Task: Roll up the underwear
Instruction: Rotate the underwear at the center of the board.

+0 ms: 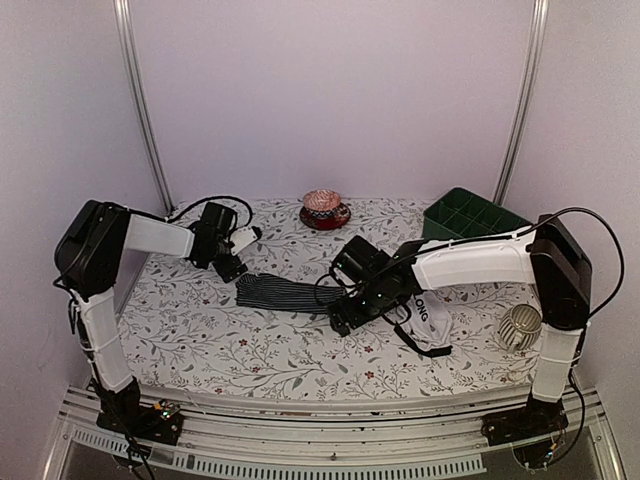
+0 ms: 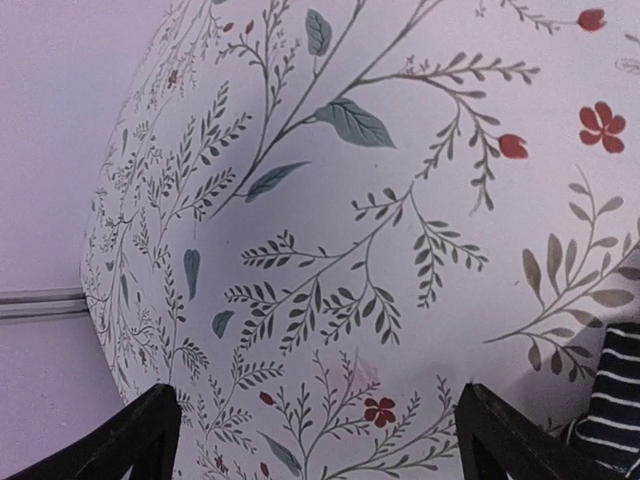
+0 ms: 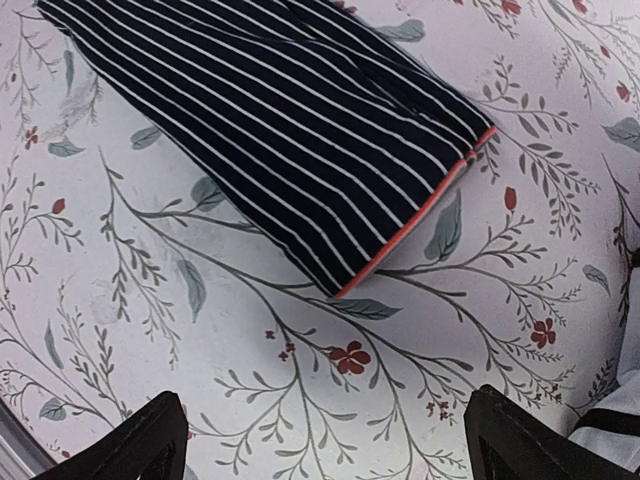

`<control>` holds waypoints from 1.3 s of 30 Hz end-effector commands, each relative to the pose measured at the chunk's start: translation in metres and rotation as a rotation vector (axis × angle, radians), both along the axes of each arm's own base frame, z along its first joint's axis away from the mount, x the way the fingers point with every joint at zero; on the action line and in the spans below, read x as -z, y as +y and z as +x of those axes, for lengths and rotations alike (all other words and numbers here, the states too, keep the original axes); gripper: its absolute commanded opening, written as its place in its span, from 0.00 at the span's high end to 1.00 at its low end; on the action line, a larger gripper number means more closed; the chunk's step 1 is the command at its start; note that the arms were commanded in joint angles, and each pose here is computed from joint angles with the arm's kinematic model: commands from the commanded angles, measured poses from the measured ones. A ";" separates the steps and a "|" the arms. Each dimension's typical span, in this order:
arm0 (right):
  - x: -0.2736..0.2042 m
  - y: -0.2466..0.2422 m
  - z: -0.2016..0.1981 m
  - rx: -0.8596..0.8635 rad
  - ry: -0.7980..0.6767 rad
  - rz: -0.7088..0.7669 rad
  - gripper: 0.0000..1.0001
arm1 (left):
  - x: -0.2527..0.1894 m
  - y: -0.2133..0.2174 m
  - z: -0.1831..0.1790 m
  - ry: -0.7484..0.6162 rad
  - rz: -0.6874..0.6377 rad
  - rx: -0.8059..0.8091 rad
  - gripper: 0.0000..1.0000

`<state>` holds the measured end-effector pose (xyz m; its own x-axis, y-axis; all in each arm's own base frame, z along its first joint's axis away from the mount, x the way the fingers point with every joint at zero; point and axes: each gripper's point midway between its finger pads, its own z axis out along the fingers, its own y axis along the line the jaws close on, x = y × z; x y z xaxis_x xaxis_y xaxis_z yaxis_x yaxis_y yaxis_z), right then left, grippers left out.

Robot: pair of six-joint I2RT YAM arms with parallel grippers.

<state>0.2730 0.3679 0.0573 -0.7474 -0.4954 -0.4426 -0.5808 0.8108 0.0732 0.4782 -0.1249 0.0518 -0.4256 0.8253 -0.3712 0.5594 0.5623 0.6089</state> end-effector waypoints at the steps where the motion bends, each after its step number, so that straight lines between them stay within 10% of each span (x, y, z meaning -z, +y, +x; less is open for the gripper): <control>1: 0.013 -0.016 0.004 0.066 -0.029 -0.068 0.01 | 0.041 0.005 -0.019 0.110 0.065 0.061 0.02; 14: 0.055 -0.047 0.028 0.173 -0.057 -0.248 0.01 | 0.055 -0.032 -0.112 0.220 0.113 0.309 0.02; 29: 0.019 -0.083 0.188 0.317 -0.224 -0.238 0.01 | 0.065 -0.114 -0.237 0.417 0.076 0.651 0.01; 39: -0.057 -0.088 0.158 0.265 -0.336 -0.157 0.01 | 0.000 -0.137 -0.240 0.080 -0.001 0.840 0.01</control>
<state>0.4643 0.2741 0.0592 -0.7623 -0.3426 -0.5491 -0.2629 0.9392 -0.2211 0.2326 -0.2635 0.0359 0.2025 0.9099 -0.3619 0.8984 -0.0255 0.4385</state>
